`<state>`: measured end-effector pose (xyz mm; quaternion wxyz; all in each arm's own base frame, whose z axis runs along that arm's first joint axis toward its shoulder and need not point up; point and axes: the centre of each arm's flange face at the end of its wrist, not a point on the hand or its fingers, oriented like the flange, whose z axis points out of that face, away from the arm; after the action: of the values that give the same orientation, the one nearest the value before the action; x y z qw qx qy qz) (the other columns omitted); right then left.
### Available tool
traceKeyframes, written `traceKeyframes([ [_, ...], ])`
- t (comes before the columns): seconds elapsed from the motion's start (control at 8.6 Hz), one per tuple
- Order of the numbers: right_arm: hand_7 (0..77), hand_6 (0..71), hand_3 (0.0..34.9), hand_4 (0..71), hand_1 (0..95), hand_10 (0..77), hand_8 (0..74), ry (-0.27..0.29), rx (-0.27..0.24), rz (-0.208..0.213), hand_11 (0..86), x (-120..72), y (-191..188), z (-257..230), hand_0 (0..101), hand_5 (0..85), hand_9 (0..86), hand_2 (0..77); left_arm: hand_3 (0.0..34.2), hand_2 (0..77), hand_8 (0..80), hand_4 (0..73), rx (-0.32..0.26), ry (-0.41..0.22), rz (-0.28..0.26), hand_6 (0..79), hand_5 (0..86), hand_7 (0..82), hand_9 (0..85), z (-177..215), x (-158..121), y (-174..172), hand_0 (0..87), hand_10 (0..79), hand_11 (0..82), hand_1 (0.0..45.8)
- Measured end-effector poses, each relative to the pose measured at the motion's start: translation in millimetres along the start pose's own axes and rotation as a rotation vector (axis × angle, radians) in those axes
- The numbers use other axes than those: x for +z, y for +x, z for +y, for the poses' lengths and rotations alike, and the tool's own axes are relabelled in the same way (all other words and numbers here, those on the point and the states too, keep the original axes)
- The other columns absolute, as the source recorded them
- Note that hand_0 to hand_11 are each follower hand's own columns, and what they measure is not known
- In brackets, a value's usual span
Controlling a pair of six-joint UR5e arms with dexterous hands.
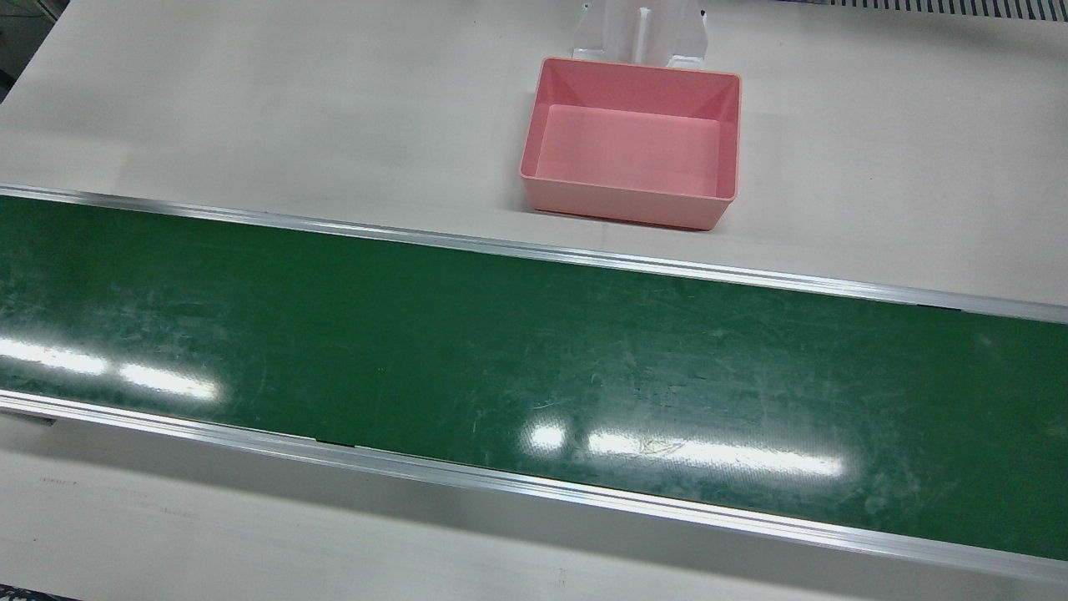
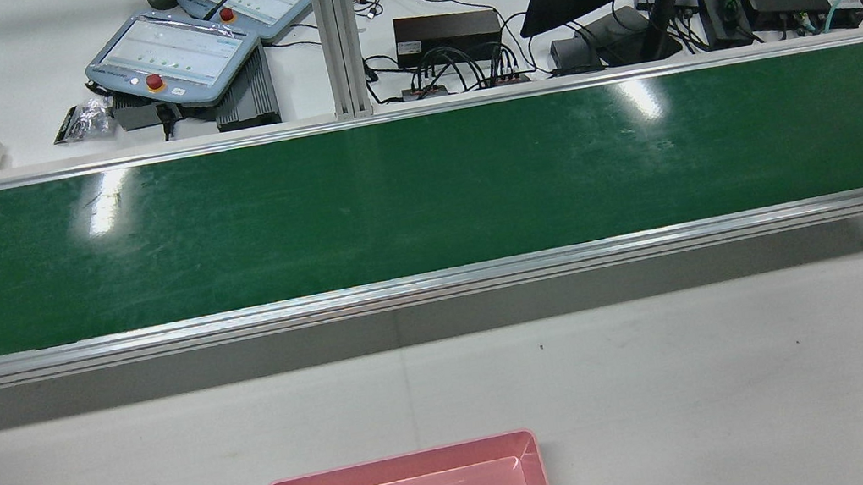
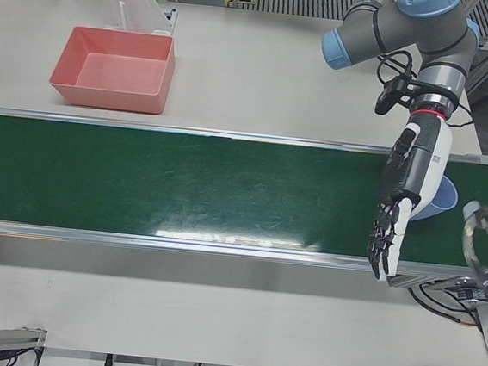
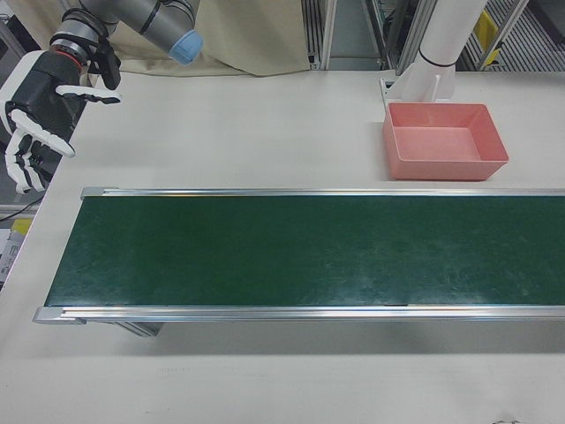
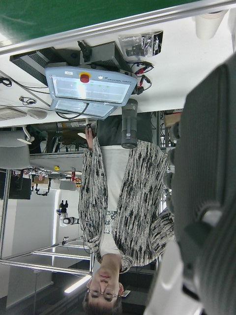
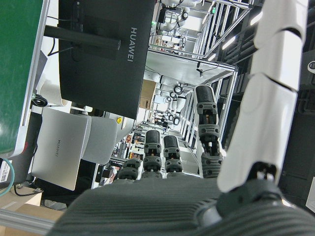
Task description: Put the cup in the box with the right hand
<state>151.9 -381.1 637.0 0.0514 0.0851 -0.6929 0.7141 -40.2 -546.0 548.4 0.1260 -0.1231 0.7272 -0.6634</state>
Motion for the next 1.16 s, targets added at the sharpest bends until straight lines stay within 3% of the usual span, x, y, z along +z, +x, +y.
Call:
traceKeyframes([
  [0.12, 23.5, 6.5, 0.0, 29.5, 15.8, 4.4, 12.5, 0.000, 0.000, 0.000, 8.2, 0.0, -0.1, -0.1, 55, 6.5, 21.3, 9.3, 0.0, 1.1, 0.0, 1.1, 0.000, 0.000, 0.000, 0.5, 0.5, 0.5, 0.0, 0.1, 0.1, 0.0, 0.0, 0.0, 0.0, 0.5],
  [0.35, 23.5, 6.5, 0.0, 30.5, 13.1, 4.9, 12.5, 0.000, 0.000, 0.001, 8.2, 0.1, 0.4, 0.1, 55, 6.5, 21.3, 1.1, 0.0, 1.1, 0.0, 1.1, 0.000, 0.000, 0.000, 0.5, 0.5, 0.5, 0.0, 0.5, 0.0, 0.0, 0.0, 0.0, 0.0, 0.5],
  [0.7, 23.5, 6.5, 0.0, 27.8, 18.0, 4.9, 12.5, 0.002, -0.001, 0.005, 8.2, 0.0, 1.7, -2.0, 55, 6.5, 21.3, 1.1, 0.0, 1.1, 0.0, 1.1, 0.000, -0.002, 0.000, 0.5, 0.0, 0.5, 0.0, 0.9, 0.2, 0.0, 0.0, 0.0, 0.0, 0.5],
  [0.81, 23.5, 6.5, 0.0, 26.2, 19.6, 4.4, 12.5, -0.002, -0.002, 0.008, 8.2, 2.0, 3.1, -0.1, 55, 6.5, 21.3, 12.5, 0.0, 1.1, 0.0, 1.1, 0.000, -0.001, 0.000, 0.0, 0.0, 0.5, 0.0, 0.7, 0.2, 0.0, 0.0, 0.0, 0.0, 0.5],
  [0.93, 23.5, 6.5, 0.0, 26.2, 17.5, 4.4, 12.5, -0.010, -0.007, 0.014, 9.3, 6.5, 5.9, 3.9, 55, 6.5, 21.3, 9.8, 0.0, 1.1, 0.0, 1.1, 0.000, -0.001, 0.000, 0.0, 0.0, 0.5, 0.0, 0.6, 0.3, 0.1, 0.0, 0.0, 0.0, 0.5],
  [1.05, 23.5, 6.5, 0.0, 25.1, 22.4, 4.4, 12.5, -0.017, -0.014, 0.021, 9.3, 11.3, 9.9, 7.6, 54, 6.5, 21.8, 12.5, 0.0, 1.1, 0.0, 1.1, 0.000, -0.001, 0.000, 0.0, 0.0, 0.5, 0.0, 0.6, 0.2, 0.1, 0.0, 0.0, 0.0, 0.5],
  [1.16, 23.5, 6.5, 0.0, 30.0, 11.5, 6.0, 12.5, -0.024, -0.026, 0.028, 10.4, 15.4, 13.6, 10.5, 57, 6.5, 21.8, 9.8, 0.0, 1.1, 0.0, 1.1, 0.000, -0.001, 0.000, 0.0, 0.0, 0.5, 0.0, 0.7, 0.2, 0.1, 0.0, 0.0, 0.0, 0.5],
])
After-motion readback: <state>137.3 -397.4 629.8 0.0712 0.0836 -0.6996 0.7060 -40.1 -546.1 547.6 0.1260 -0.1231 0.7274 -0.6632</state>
